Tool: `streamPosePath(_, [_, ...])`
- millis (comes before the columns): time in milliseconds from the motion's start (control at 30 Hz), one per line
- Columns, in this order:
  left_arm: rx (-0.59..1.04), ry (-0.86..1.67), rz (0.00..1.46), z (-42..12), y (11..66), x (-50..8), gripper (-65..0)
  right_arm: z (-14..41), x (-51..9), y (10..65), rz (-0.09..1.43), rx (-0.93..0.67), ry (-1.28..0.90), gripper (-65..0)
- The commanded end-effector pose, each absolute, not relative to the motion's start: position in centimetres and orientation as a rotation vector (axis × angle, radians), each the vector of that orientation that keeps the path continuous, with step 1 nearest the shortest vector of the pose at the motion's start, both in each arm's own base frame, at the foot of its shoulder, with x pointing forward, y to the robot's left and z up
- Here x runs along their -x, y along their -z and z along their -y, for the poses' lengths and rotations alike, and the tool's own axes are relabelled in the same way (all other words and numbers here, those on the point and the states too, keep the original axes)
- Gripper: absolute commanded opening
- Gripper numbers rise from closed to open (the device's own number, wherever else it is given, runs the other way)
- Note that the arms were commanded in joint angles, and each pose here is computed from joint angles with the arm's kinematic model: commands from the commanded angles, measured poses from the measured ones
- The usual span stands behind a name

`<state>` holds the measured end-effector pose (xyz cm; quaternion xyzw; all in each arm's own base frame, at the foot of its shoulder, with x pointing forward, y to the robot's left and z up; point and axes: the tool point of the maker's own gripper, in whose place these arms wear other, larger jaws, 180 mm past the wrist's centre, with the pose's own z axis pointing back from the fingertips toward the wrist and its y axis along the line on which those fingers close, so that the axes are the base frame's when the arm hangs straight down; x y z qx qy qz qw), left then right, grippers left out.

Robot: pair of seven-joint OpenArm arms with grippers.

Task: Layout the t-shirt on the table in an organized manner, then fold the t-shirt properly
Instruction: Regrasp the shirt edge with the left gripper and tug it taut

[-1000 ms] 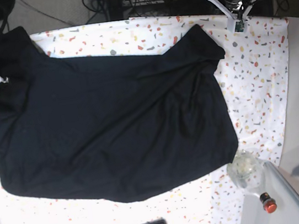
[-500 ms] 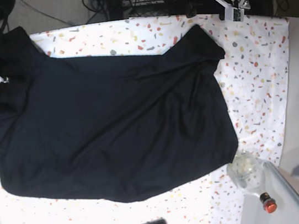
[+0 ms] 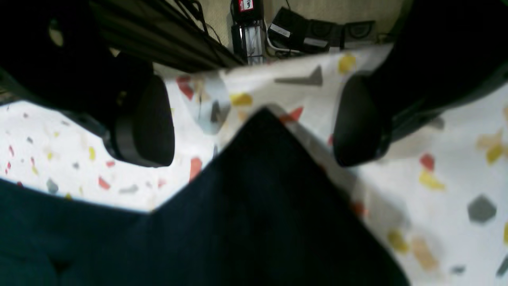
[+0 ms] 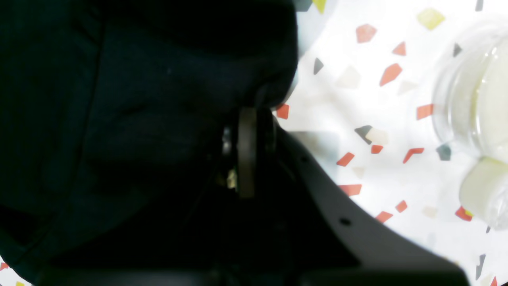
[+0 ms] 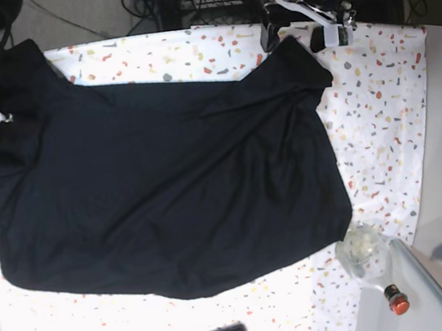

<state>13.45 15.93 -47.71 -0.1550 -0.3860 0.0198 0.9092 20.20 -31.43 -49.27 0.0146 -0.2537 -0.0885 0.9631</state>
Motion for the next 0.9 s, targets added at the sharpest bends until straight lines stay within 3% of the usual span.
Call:
streamPosePath(0, [0.32,-0.046,0.813,-16.2,47.4,-13.8,-4.9,32.4,-21.2,48.2,0.554,-0.01,0.174,-65.0])
streamPosePath(233, [0.334,-0.07,0.77,-15.7,49.2,-13.4,-5.3,32.4,-21.1,48.2,0.553,-0.011,0.174,-65.0])
streamPosePath(300, [0.342,-0.083,0.762,-15.4,49.5,-13.2,-10.0,32.4,-21.1,48.2,0.553,-0.011,0.174,-65.0])
streamPosePath(367, [0.354,-0.078,0.75,-14.9,49.8,-12.9,-21.7,32.4,-21.1,48.2,0.553,-0.011,0.174,-65.0])
streamPosePath(433, [0.382,-0.05,0.732,-13.6,50.0,-12.5,-37.4,32.4,-21.1,48.2,0.553,-0.011,0.174,-65.0])
streamPosePath(533, [0.392,-0.042,0.729,-13.1,50.0,-12.4,-65.0,32.4,-20.9,48.3,0.545,-0.011,0.174,-65.0])
streamPosePath(867, [0.257,0.002,0.728,-18.0,46.0,-12.3,-65.0,31.0,-18.3,47.2,0.559,0.013,0.145,-65.0])
